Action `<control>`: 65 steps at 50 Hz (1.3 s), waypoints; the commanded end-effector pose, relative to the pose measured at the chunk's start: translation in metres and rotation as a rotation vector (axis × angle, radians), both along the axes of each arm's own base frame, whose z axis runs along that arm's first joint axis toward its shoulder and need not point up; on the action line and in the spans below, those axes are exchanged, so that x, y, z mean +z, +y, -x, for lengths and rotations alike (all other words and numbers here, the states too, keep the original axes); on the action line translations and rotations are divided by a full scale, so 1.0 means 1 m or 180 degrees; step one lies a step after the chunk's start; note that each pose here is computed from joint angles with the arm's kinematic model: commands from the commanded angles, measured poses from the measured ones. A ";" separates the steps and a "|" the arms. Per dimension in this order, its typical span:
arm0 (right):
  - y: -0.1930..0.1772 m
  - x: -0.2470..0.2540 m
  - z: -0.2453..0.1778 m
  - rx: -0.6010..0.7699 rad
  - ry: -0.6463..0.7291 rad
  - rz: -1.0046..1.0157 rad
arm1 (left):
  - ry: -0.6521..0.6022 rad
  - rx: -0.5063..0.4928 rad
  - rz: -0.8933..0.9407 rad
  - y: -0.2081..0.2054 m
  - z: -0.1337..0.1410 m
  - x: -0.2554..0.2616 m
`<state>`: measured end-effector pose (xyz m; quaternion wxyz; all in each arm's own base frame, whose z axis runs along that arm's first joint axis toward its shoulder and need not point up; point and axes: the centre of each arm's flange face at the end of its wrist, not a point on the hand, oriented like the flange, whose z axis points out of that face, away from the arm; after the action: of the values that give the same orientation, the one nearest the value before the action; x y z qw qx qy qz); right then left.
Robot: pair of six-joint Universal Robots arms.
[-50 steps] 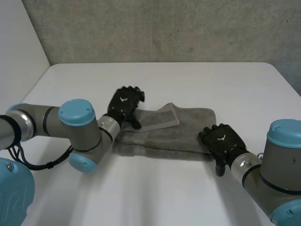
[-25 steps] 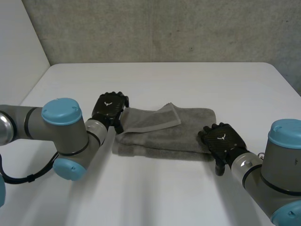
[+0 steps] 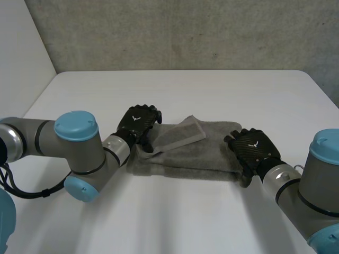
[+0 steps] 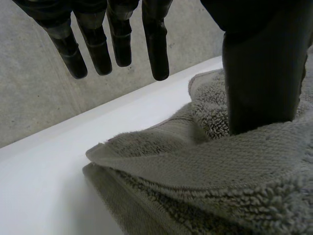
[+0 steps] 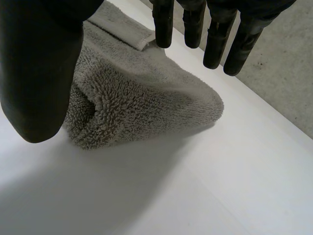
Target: Fold the towel.
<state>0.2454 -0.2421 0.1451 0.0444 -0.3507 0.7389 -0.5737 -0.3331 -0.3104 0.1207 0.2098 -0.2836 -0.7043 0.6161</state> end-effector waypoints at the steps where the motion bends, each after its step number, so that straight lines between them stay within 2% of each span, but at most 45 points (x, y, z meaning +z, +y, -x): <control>1: 0.000 -0.001 0.000 0.0001 0.0019 0.0001 | 0.0080 0.0000 0.0123 0.003 -0.001 0.023; 15: -0.001 -0.002 0.000 0.0000 0.0030 -0.0008 | 0.0158 -0.0015 0.0270 0.011 -0.004 0.047; 23: -0.001 -0.003 0.000 0.0001 0.0038 -0.0015 | 0.0076 -0.0417 0.0108 0.038 0.014 0.026; 38: 0.001 -0.004 -0.001 0.0021 0.0038 -0.0020 | 0.0033 -0.0390 0.0063 0.018 0.024 -0.004; 44: 0.002 -0.004 -0.001 0.0032 0.0045 -0.0027 | -0.0011 -0.0167 0.0194 -0.001 0.024 -0.006; 46: 0.002 -0.004 -0.002 0.0037 0.0046 -0.0027 | -0.0059 0.0073 0.0277 -0.013 0.020 -0.007; 47: 0.002 -0.003 -0.002 0.0037 0.0044 -0.0023 | -0.0059 0.0074 0.0278 -0.013 0.020 -0.007; 51: 0.003 -0.004 -0.002 0.0042 0.0046 -0.0027 | -0.0071 0.0403 0.0354 -0.032 0.010 -0.005; 61: 0.004 -0.004 -0.002 0.0042 0.0047 -0.0032 | -0.0117 0.0767 0.0342 -0.055 -0.018 -0.002; 65: 0.005 -0.004 -0.002 0.0054 0.0068 -0.0036 | -0.0164 0.0765 0.0251 -0.044 -0.026 0.003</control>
<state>0.2471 -0.2383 0.1414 0.0444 -0.3600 0.7395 -0.5671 -0.3200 -0.3619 0.1186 0.1103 -0.2241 -0.7001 0.6689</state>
